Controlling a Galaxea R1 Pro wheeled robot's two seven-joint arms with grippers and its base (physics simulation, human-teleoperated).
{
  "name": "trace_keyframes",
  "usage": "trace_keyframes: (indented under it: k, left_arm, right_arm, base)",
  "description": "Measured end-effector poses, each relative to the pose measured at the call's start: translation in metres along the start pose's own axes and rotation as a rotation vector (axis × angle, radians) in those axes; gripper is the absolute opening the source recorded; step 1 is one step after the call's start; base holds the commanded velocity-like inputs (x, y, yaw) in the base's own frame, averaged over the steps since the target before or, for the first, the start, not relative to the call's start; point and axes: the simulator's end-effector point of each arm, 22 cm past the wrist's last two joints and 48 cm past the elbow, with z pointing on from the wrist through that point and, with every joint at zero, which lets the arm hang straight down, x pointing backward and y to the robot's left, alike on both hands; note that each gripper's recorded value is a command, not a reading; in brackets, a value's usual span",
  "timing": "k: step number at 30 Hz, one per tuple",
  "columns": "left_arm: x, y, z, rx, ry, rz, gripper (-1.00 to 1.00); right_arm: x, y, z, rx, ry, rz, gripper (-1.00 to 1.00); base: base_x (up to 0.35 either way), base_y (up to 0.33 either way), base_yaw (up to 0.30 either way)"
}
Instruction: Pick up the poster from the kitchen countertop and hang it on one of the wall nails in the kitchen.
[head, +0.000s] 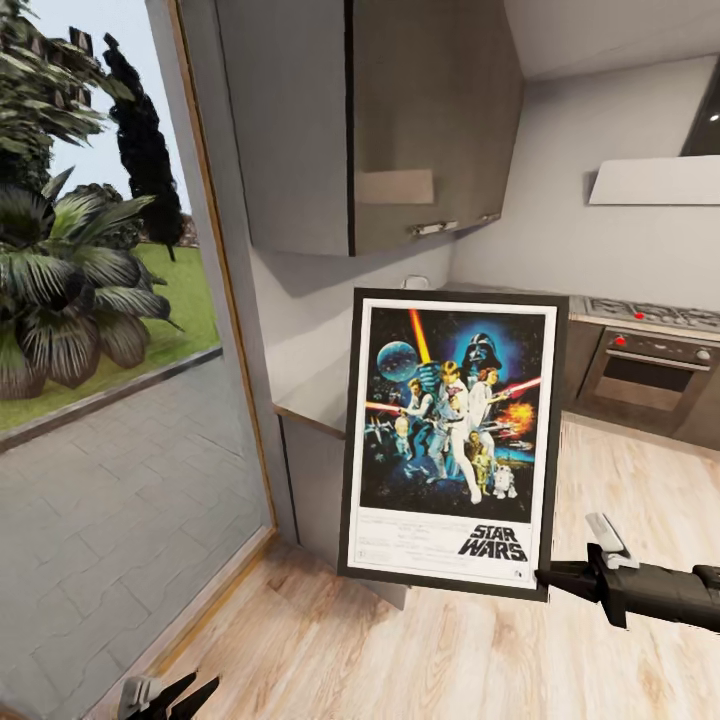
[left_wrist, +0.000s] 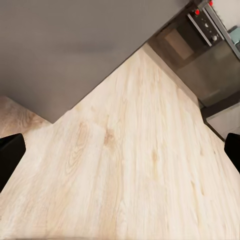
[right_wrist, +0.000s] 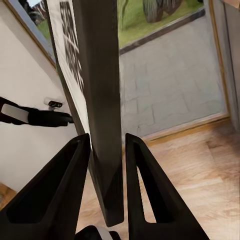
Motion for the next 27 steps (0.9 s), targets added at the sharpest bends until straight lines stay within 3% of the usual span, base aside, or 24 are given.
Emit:
trace_keyframes:
  k: [13,17,27]
  left_arm:
    - [0.0021,-0.0011,-0.0004,0.003,-0.001,0.009,1.00]
    - [0.0015,-0.0016,-0.0009,0.005,-0.008,0.032,1.00]
    - [0.0015,-0.0023,-0.0009,0.007,-0.010,0.040,1.00]
  right_arm:
    - [0.0001,-0.0002,0.0006,-0.001,0.000,0.002,-1.00]
    - [0.0003,-0.0001,0.0008,-0.001,0.000,0.002,-1.00]
    - [0.0002,0.0001,0.0014,-0.002,0.001,-0.002,-1.00]
  base:
    - [-0.229,-0.183,0.280]
    - [-0.298,-0.194,0.108]
    - [-0.307,-0.184,0.183]
